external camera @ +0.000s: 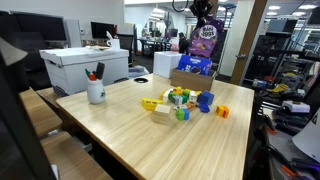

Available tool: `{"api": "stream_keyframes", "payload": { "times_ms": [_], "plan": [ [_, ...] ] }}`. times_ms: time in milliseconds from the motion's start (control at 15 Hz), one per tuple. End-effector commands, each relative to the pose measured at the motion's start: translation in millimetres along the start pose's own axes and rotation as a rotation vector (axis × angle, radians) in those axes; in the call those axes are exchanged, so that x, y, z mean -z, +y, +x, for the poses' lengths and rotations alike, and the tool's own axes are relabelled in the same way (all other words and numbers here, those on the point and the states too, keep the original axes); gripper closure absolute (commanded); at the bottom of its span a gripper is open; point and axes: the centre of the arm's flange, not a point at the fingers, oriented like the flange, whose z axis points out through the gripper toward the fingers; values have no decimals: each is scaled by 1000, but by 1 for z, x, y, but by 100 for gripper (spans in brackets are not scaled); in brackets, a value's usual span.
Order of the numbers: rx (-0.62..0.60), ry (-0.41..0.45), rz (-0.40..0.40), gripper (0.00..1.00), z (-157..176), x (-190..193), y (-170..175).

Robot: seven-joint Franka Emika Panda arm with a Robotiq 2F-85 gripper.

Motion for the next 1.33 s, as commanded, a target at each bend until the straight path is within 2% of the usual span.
{"api": "stream_keyframes", "payload": {
  "times_ms": [0,467,1267],
  "plan": [
    [-65,4,10,98,3,-11,8],
    [-115,11,-8,98,-4,-27,12],
    [-123,45,-24,98,-52,-33,16]
  ]
}}
